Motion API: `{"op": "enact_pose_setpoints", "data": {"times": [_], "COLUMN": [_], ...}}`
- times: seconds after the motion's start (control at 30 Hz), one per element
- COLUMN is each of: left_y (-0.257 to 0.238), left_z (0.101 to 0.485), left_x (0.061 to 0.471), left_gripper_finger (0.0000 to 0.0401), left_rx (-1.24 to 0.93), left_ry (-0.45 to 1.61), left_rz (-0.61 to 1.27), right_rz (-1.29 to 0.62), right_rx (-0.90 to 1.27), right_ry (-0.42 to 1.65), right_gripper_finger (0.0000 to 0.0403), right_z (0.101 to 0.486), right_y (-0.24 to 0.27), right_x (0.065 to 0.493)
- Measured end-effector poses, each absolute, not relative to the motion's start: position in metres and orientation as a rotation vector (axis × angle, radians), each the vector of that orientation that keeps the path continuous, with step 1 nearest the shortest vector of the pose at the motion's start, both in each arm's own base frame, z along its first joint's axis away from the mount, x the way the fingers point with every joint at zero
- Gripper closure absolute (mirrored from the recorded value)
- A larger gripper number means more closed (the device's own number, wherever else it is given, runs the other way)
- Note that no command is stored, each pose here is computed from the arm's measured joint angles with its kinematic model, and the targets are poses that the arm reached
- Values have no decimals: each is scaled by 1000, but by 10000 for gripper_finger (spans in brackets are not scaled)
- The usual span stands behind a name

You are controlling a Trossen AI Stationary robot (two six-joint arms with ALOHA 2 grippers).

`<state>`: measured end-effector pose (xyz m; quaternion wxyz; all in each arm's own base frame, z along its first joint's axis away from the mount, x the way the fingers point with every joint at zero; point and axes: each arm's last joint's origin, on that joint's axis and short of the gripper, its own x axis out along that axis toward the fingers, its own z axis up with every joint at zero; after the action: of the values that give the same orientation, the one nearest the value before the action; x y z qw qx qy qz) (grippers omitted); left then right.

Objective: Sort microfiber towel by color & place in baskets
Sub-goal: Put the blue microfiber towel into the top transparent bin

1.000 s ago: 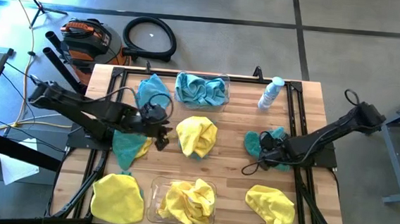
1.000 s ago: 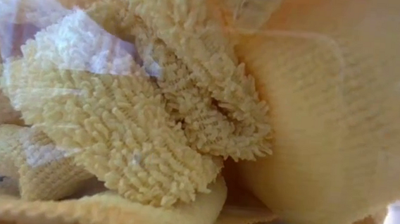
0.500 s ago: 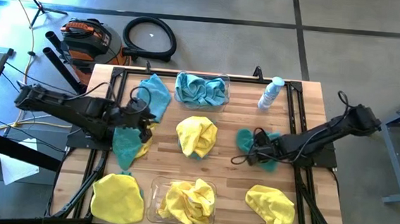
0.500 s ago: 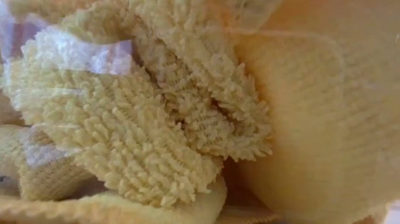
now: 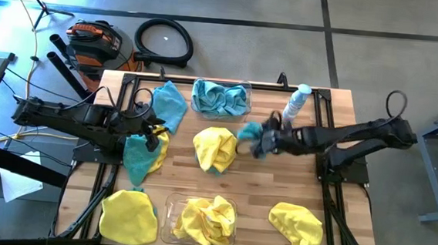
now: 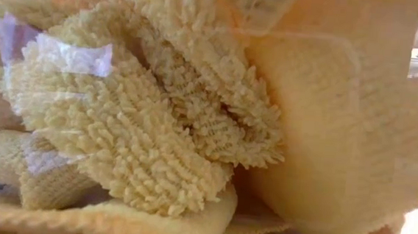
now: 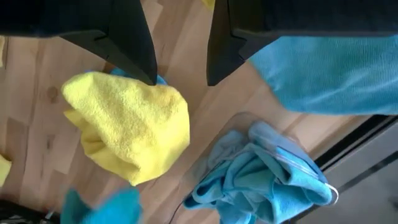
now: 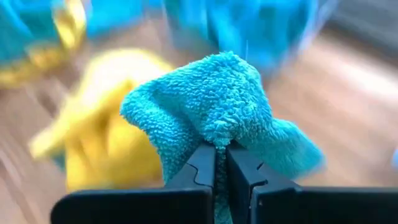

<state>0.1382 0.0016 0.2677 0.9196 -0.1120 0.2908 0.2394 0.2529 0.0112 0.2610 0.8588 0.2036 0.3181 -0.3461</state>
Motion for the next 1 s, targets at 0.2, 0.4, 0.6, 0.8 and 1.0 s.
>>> {"op": "enact_pose_setpoints", "data": {"times": [0.2, 0.4, 0.6, 0.8, 1.0], "left_y": [3, 3, 3, 3, 3], "left_z": [267, 267, 267, 267, 267], "left_x": [139, 138, 138, 138, 138], "left_gripper_finger": [272, 272, 272, 272, 272], "left_rx": [-212, -211, -210, -211, -213], "left_ry": [605, 606, 606, 607, 607], "left_rz": [493, 492, 492, 492, 493], "right_rz": [-757, -730, -692, -715, -746], "right_rx": [253, 184, 193, 204, 230], "right_ry": [503, 462, 521, 675, 800], "right_gripper_finger": [400, 400, 400, 400, 400], "right_z": [329, 348, 324, 276, 241], "right_y": [-29, -77, -115, -135, -153], "right_x": [273, 305, 347, 369, 373]}}
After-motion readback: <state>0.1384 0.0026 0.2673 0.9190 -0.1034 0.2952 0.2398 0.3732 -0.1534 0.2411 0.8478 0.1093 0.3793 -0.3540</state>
